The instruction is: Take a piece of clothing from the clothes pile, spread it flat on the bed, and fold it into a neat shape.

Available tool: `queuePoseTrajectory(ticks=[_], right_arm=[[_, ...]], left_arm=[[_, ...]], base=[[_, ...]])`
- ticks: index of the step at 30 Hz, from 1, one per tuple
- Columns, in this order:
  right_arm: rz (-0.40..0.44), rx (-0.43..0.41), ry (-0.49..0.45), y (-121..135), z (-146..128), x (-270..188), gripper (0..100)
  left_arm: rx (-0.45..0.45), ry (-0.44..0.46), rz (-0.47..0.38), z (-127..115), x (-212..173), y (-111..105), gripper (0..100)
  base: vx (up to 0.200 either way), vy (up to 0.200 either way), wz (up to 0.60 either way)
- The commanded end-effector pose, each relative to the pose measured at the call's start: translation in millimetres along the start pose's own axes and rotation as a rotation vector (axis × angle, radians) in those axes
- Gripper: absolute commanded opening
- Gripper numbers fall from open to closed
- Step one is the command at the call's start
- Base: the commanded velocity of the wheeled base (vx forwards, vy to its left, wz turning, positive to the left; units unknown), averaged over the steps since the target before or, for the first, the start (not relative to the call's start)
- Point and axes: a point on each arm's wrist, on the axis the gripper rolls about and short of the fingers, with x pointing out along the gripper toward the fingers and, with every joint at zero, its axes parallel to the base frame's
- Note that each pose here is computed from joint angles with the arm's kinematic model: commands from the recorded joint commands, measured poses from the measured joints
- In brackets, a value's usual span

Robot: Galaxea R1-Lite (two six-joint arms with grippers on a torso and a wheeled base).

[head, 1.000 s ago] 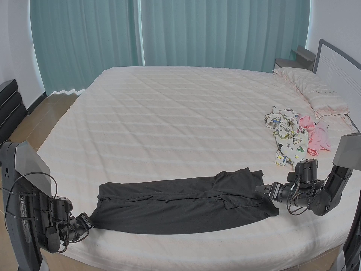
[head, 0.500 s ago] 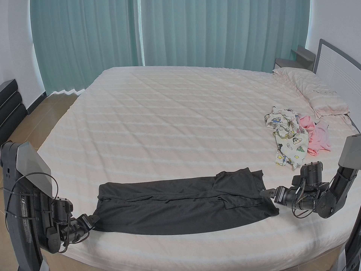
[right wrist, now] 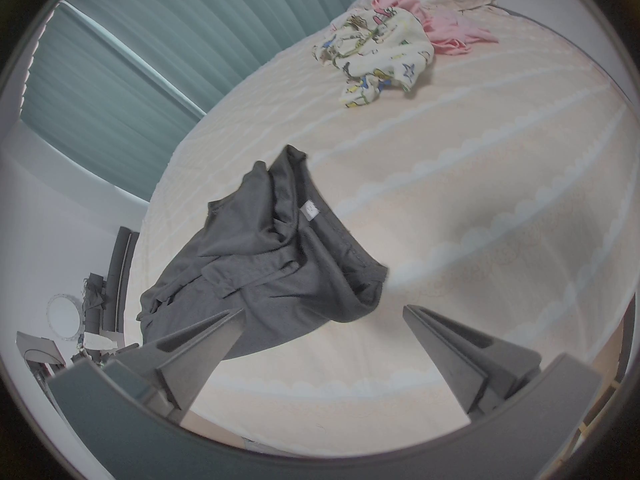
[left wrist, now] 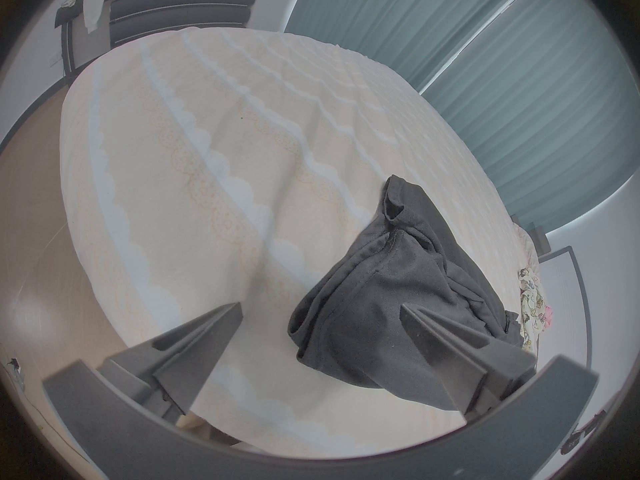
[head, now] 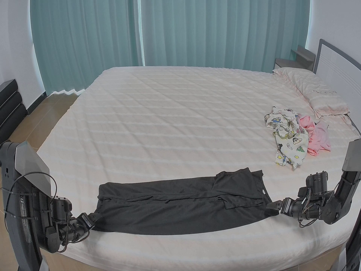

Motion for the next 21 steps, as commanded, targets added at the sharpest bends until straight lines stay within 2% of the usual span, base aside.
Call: queuePoseTrajectory(ticks=[1,5,10,11,14,21], right_arm=[[-0.037,0.026,0.057,-7.9,-9.1,13.5,100],[-0.045,0.039,0.077,-7.9,-12.3,21.2,100],[-0.078,0.074,0.039,-4.9,-8.5,34.4,100],[-0.073,0.102,0.027,-3.2,-5.8,36.4,0],[-0.062,0.147,0.004,-0.9,-0.8,37.0,0],[-0.084,0.139,0.005,-3.2,-3.2,36.7,0]], left_arm=[[-0.001,-0.003,-0.004,-0.5,-2.3,0.3,100],[-0.001,-0.003,-0.004,-0.5,-2.3,0.3,100],[-0.001,-0.002,-0.003,-0.6,-2.1,0.5,100],[-0.001,-0.002,-0.003,-0.6,-2.1,0.5,100],[-0.001,-0.002,-0.003,-0.6,-2.1,0.5,100],[-0.001,-0.001,-0.002,-0.8,-1.9,0.7,100]], base=[[0.000,0.000,0.00],[0.000,0.000,0.00],[0.000,0.000,0.00],[0.000,0.000,0.00],[0.000,0.000,0.00],[0.000,0.000,0.00]])
